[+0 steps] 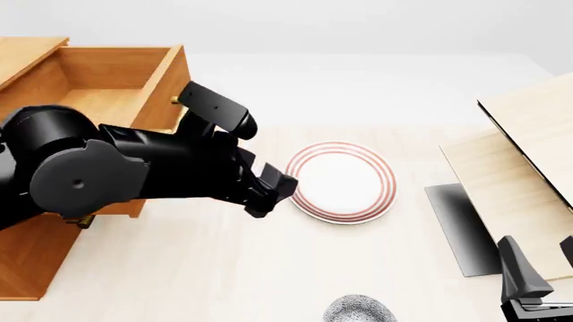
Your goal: Open the top drawer of the cabinet and put the bowl in it.
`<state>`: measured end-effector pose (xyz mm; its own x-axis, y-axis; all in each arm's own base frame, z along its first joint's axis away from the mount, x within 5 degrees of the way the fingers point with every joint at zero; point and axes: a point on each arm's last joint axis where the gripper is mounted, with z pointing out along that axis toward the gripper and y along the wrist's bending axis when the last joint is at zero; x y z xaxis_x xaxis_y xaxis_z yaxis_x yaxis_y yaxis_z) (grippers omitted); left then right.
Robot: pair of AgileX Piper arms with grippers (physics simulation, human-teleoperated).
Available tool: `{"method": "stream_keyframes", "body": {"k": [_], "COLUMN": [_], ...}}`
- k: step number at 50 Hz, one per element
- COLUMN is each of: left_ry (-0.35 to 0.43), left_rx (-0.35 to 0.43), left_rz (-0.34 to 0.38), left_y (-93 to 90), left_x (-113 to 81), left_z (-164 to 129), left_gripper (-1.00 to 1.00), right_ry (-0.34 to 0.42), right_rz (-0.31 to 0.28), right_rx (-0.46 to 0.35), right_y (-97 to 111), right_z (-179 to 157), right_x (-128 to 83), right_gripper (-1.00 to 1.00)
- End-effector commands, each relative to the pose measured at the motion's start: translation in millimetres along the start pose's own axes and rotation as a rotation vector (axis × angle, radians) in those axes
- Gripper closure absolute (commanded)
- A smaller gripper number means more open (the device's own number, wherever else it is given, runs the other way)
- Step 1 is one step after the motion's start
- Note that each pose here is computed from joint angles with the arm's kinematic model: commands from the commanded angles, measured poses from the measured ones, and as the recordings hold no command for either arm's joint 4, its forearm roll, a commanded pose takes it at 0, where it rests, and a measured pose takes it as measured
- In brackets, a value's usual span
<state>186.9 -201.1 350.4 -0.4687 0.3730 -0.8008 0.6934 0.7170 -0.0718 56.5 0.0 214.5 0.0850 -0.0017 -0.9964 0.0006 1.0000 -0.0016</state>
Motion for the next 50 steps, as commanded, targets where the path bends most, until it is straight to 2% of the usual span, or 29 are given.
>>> {"method": "stream_keyframes", "body": {"k": [1,6,11,20,32,37,39,50], "left_ry": [0.029,0.031,0.057,0.069,0.132,0.167,0.167,0.196], "left_rx": [0.057,0.070,0.102,0.089,0.099,0.122,0.118,0.137], "left_rz": [-0.010,-0.022,-0.049,-0.068,-0.104,-0.127,-0.129,-0.137], "left_y": [-21.2,-25.6,-40.5,-35.2,-45.0,-60.8,-58.7,-73.5], "left_x": [12.8,22.0,32.0,41.6,62.5,72.4,73.9,78.6], "left_z": [33,45,67,68,93,110,111,123], "left_gripper": [-1.00,-1.00,-1.00,-1.00,-1.00,-1.00,-1.00,-1.00], "right_ry": [0.000,0.000,0.000,0.000,0.000,0.000,0.000,0.000], "right_rz": [0.000,0.000,0.000,0.000,0.000,0.001,0.001,0.001], "right_rx": [0.000,0.000,0.000,0.000,0.000,0.000,0.000,0.000], "right_y": [0,0,0,0,0,0,0,0], "right_z": [0,0,0,0,0,0,0,0], "right_x": [0,0,0,0,0,0,0,0], "right_gripper": [-1.00,-1.00,-1.00,-1.00,-1.00,-1.00,-1.00,-1.00]}}
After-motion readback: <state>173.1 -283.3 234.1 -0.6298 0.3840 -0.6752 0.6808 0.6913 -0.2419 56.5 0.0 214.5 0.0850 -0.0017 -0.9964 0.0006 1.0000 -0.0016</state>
